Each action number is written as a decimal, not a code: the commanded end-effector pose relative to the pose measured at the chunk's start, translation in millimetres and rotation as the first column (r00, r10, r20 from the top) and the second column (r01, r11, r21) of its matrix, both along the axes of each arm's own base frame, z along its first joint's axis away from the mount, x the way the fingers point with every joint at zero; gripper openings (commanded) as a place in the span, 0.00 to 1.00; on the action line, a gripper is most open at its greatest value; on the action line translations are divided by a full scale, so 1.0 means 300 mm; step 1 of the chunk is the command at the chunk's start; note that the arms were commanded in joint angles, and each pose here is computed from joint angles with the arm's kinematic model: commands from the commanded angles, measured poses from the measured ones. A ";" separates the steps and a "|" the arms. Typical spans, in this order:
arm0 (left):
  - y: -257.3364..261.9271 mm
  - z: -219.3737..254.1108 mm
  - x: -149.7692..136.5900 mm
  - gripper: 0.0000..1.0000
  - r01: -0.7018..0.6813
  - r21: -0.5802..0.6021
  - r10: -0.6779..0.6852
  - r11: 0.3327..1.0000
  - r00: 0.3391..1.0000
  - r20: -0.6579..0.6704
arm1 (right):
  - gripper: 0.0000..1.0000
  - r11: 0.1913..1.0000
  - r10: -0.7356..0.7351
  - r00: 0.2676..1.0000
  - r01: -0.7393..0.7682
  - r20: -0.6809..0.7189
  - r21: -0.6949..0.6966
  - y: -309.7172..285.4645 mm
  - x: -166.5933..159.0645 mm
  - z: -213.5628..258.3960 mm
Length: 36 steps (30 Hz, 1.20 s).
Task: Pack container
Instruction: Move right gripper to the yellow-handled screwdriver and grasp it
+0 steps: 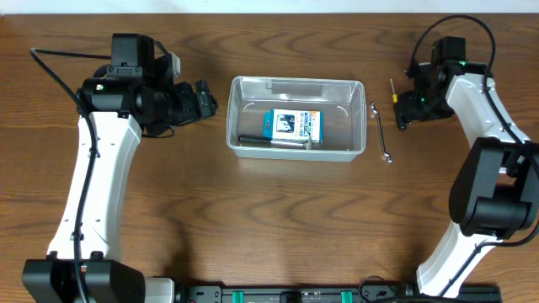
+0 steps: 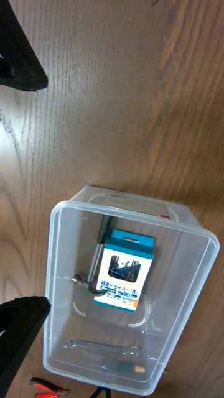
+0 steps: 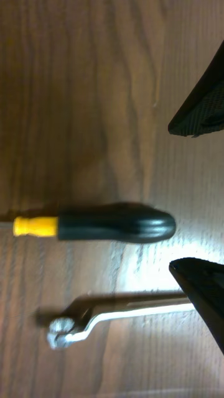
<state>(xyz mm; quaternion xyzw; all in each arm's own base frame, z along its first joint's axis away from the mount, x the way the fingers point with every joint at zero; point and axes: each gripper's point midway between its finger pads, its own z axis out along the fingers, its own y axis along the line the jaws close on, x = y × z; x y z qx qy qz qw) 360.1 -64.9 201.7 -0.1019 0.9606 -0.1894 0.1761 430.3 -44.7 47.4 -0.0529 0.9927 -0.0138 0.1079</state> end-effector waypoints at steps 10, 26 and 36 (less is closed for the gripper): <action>0.003 0.006 -0.003 0.98 -0.001 0.008 0.001 1.000 1.000 0.005 | 0.64 0.999 -0.029 0.999 0.028 -0.035 -0.042 0.065 0.024 -0.121; 0.003 0.006 -0.003 0.98 -0.001 0.008 0.001 1.000 1.000 0.005 | 0.45 0.994 -0.104 0.994 0.103 -0.036 -0.037 0.060 0.028 -0.146; 0.003 0.006 -0.003 0.98 -0.001 0.008 0.001 1.000 1.000 0.005 | 0.41 0.991 -0.122 0.991 0.118 -0.063 -0.068 0.043 0.001 -0.155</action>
